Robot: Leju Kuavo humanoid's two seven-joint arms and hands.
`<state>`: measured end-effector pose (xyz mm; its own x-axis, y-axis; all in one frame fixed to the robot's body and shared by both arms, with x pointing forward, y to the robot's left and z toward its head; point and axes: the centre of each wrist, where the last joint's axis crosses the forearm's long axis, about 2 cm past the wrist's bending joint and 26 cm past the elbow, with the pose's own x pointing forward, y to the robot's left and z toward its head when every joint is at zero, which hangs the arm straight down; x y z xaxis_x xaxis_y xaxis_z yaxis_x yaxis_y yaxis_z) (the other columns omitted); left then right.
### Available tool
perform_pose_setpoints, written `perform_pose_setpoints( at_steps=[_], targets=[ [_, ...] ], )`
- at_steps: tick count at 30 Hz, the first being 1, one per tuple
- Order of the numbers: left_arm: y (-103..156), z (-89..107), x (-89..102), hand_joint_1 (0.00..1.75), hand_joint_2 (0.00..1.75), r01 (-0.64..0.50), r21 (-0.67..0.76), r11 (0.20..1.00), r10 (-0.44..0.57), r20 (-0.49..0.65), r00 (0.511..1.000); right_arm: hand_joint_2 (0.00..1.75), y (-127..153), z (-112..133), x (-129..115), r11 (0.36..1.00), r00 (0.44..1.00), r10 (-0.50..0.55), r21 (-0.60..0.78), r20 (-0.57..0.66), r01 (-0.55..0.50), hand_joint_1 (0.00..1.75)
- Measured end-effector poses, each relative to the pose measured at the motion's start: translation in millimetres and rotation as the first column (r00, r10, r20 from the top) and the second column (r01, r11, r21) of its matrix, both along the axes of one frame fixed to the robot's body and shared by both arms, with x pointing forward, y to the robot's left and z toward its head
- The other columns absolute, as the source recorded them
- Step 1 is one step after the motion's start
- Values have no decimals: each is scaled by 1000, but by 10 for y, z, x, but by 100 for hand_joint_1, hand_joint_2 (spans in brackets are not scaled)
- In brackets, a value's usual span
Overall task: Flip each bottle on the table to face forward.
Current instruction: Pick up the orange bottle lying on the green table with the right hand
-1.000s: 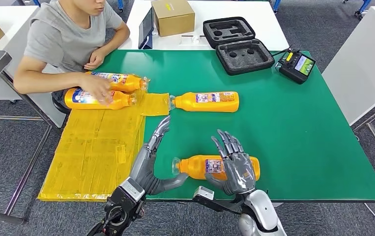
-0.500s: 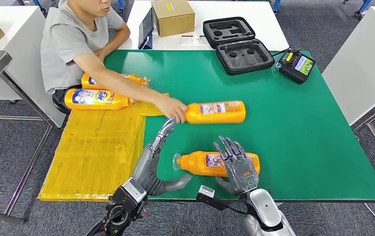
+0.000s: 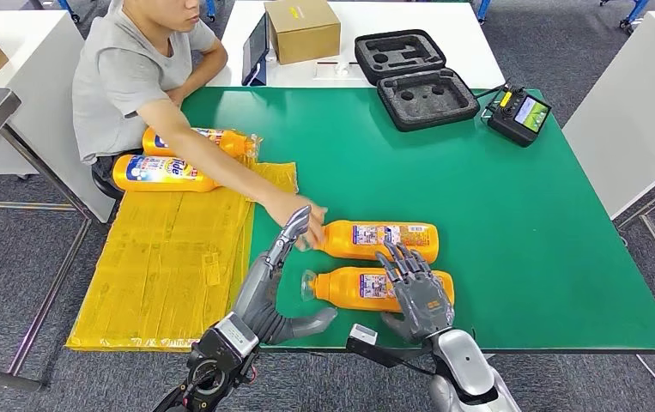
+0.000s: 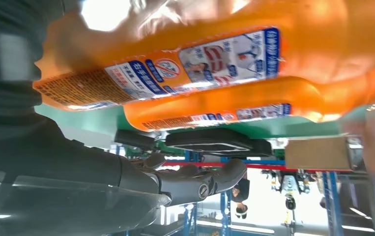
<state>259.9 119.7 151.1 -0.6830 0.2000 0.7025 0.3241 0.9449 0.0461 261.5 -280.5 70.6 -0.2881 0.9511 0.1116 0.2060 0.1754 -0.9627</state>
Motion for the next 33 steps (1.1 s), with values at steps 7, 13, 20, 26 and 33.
perform_pose_setpoints(
  at_steps=[7,13,20,26,33],
  targets=[
    [-6,12,10,0,175,26,4,1000,-26,5,1000,175,-1,-6,-63,994,999,-40,-100,-35,36,0],
    [-8,11,9,0,175,35,10,999,-35,7,999,175,15,4,-150,992,998,-47,-121,-42,42,0],
    [-9,9,7,0,175,35,11,999,-36,6,999,175,-17,9,-197,990,998,-55,-130,-41,49,0],
    [-8,8,7,0,175,35,14,999,-35,7,999,175,-45,-1,-225,990,997,-61,-133,-49,54,0],
    [-21,12,13,0,175,45,33,998,-46,14,999,175,-88,-11,-222,984,993,-99,-154,-59,89,0]
  ],
)
